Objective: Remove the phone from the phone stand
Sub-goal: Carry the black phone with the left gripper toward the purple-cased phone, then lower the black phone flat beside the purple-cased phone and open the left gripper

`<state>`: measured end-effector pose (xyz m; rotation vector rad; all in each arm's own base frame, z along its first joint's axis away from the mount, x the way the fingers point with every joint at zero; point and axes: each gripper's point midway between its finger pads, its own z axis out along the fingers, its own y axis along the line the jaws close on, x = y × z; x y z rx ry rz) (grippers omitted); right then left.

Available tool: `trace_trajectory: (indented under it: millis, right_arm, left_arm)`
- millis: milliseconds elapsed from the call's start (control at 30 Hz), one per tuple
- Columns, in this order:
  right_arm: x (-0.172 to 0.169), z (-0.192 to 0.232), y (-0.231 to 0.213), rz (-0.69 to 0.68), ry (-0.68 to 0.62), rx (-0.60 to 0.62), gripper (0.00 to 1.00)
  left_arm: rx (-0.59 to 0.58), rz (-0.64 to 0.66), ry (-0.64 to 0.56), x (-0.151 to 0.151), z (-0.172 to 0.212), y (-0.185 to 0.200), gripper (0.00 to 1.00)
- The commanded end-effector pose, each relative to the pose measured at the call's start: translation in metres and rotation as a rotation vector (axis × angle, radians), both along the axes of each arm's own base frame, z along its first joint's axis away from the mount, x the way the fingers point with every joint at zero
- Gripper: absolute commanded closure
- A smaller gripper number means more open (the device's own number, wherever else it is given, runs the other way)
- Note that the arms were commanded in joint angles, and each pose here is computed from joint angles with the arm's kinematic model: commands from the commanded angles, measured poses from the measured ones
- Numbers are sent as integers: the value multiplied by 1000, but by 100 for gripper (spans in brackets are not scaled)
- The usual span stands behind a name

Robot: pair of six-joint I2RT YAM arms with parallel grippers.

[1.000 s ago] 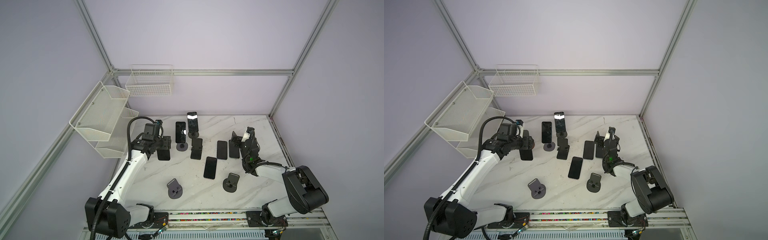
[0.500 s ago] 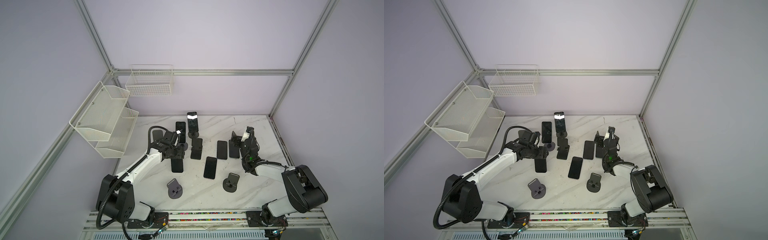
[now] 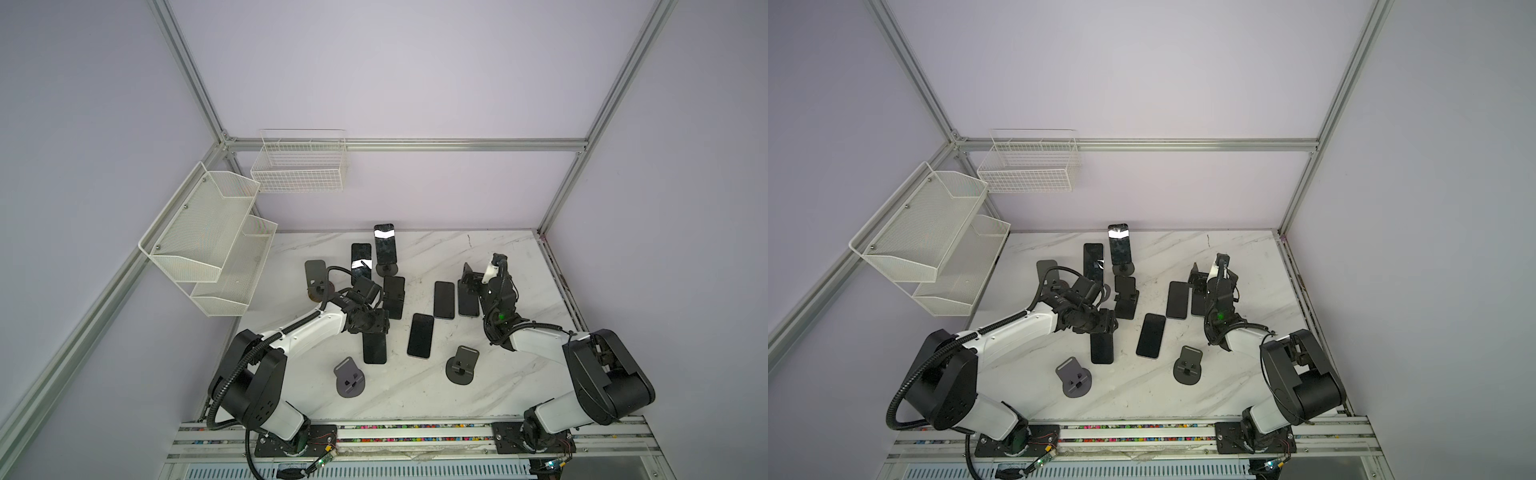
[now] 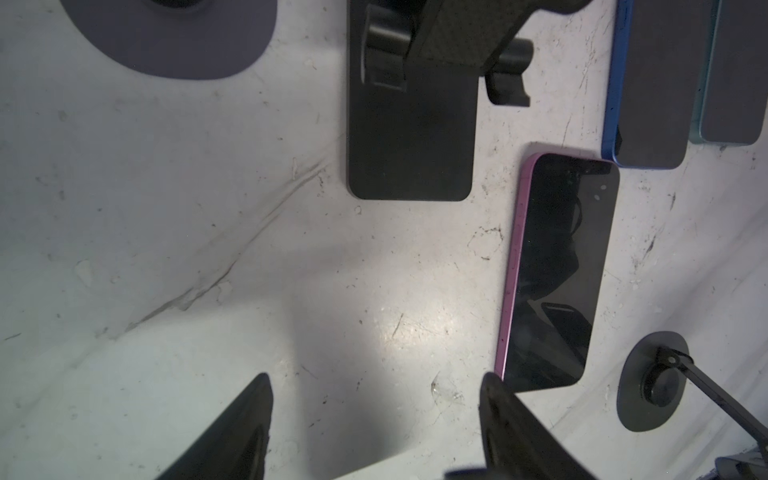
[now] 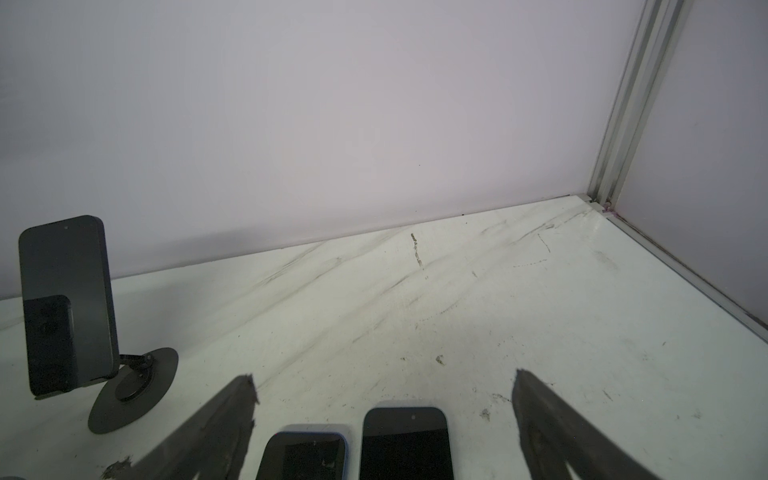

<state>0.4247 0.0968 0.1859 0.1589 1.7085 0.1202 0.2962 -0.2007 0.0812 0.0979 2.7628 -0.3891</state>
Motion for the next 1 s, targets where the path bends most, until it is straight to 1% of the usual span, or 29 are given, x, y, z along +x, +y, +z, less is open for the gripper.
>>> trace_trajectory:
  millis: [0, 100, 267, 400, 467, 567, 633, 733, 867, 967]
  right_arm:
    - [4, 10, 0, -4, -22, -4, 3]
    - [5, 9, 0, -7, -20, -5, 3]
    - [3, 10, 0, -3, -27, -4, 3]
    - [3, 11, 0, -3, -28, -2, 3]
    - [1, 11, 0, -1, -32, -1, 3]
    - [2, 11, 0, 0, -29, -3, 3]
    - [-3, 14, -2, 0, -45, 5, 3]
    - [-7, 17, -3, 2, -62, 10, 3]
    - [-5, 16, -3, -2, -54, 10, 3]
    - [-3, 13, -2, 1, -43, 3, 3]
  left_arm:
    - [-3, 17, -38, 0, -2, -12, 39]
    - [35, 18, -43, -2, -9, -15, 38]
    - [59, 12, -32, -2, -25, -22, 38]
    - [71, 43, -16, -8, -38, -24, 37]
    - [76, 30, -23, -8, -42, -27, 37]
    - [118, 6, -31, -7, -48, -29, 37]
    - [118, 13, -19, -9, -54, -31, 37]
    - [133, -18, -10, -13, -62, -37, 37]
    - [175, -9, -24, -14, -68, -32, 37]
    - [205, -55, -31, -15, -74, -38, 36]
